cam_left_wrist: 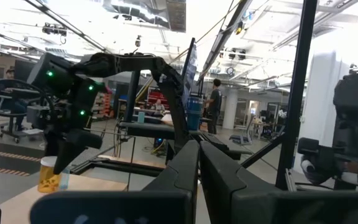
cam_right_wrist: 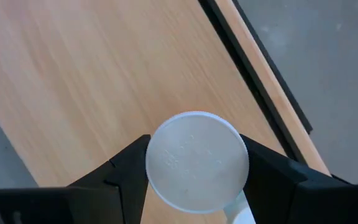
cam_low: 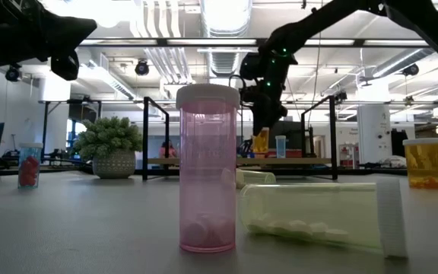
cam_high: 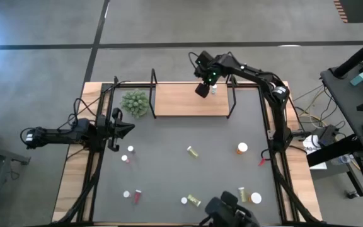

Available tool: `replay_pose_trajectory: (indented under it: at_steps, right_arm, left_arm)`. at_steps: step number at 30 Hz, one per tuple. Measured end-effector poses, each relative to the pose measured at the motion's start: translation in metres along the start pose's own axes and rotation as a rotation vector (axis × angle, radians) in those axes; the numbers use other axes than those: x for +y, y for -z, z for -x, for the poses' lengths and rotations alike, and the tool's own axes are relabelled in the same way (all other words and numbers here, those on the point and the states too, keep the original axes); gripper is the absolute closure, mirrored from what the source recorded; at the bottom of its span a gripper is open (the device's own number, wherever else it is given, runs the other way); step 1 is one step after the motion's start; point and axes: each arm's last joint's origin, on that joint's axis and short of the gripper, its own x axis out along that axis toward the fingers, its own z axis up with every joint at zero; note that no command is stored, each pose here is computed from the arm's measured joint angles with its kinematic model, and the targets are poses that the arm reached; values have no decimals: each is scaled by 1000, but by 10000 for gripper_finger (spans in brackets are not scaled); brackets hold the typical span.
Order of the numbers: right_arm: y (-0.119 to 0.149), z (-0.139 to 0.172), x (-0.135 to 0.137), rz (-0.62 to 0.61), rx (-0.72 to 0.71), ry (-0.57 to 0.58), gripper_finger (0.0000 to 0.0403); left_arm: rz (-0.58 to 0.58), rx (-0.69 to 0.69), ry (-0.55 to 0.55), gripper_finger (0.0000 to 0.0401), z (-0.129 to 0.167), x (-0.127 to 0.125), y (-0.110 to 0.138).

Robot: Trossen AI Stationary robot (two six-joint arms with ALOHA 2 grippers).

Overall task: Pick and place medicine bottles onto shelf by color
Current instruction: Put the top left orange pill bottle on the shelf

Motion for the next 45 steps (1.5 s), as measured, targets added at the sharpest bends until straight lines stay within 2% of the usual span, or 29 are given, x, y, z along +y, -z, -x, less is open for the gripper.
replay_pose_trajectory:
  at_steps: [12,35,45]
  right_arm:
    - [-1,-1,1,41,-12,-25,190]
    - [-2,-1,2,-7,-27,-33,184]
    - [-5,-3,0,35,-55,-27,184]
  left_arm:
    - [0,0,0,401,0,0,0]
    - [0,0,0,401,0,0,0]
    - [0,0,0,401,0,0,0]
